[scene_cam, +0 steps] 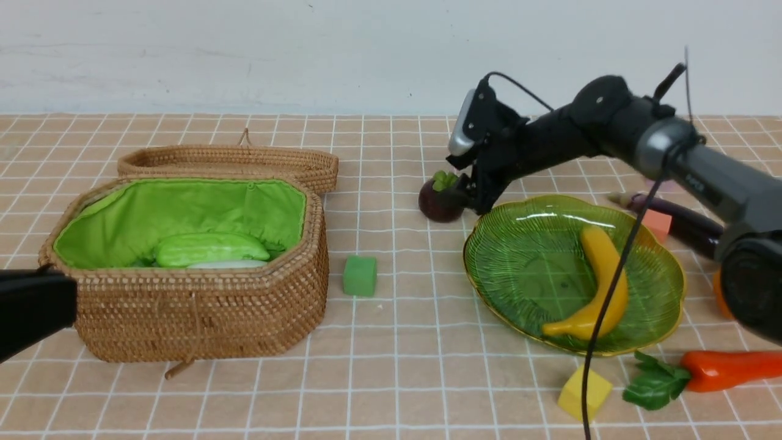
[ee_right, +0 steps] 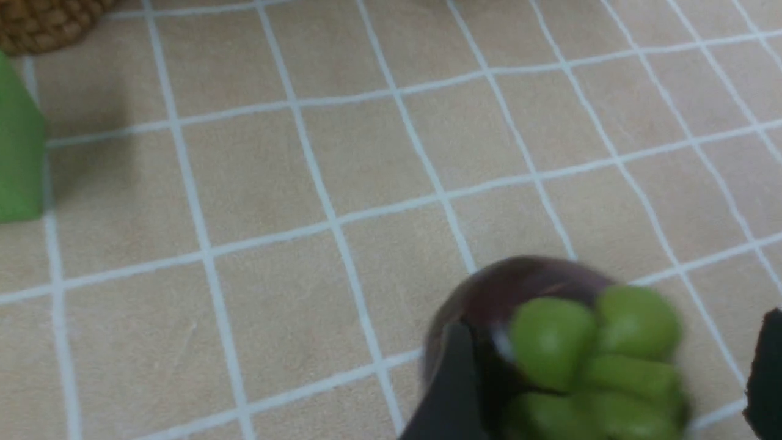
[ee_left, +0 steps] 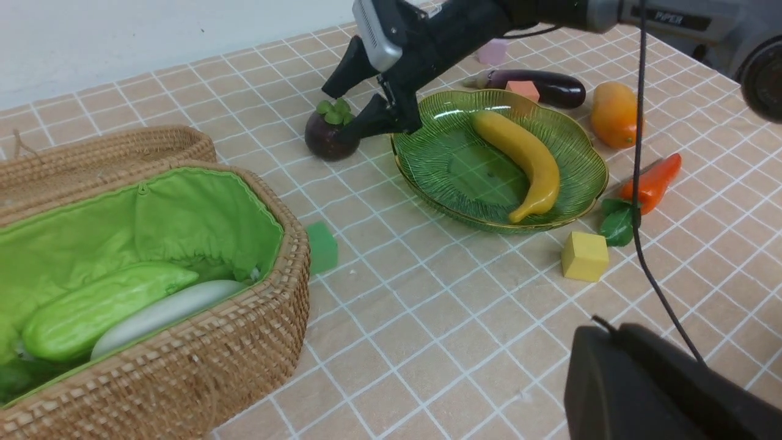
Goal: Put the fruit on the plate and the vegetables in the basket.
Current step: Use the right arm to grab a mangosteen and put it into the right plate
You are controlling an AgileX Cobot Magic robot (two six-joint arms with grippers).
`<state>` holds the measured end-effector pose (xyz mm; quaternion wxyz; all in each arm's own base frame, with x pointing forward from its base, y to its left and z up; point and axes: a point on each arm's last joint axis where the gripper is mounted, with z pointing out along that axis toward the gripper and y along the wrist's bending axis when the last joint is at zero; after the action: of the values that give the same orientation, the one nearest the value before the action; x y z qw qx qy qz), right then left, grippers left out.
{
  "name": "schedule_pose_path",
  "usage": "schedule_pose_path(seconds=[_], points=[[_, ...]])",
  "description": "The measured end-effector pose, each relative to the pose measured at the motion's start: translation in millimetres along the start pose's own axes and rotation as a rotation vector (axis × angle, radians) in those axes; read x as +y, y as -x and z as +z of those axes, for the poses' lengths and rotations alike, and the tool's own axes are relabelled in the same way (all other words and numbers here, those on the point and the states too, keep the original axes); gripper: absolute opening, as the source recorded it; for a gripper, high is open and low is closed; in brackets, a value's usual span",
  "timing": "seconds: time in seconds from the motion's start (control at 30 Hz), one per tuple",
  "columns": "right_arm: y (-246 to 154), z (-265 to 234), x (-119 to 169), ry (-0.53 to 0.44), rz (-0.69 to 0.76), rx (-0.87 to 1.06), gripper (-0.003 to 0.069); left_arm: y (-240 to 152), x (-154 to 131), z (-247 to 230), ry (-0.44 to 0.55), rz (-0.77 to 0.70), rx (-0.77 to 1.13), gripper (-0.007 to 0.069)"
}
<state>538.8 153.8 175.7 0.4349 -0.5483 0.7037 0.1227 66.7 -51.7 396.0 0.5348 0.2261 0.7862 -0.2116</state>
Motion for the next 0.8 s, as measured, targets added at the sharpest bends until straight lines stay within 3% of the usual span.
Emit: schedule_pose_path(seconds=[0.47, 0.8], points=[[-12, 15, 4, 0.004, 0.003, -0.001, 0.0599, 0, 0, 0, 0.001, 0.001, 0.001, -0.0013], [-8, 11, 4, 0.018, -0.017, 0.004, 0.0557, 1, 2, 6, 0.003, -0.003, 0.014, -0.0013]])
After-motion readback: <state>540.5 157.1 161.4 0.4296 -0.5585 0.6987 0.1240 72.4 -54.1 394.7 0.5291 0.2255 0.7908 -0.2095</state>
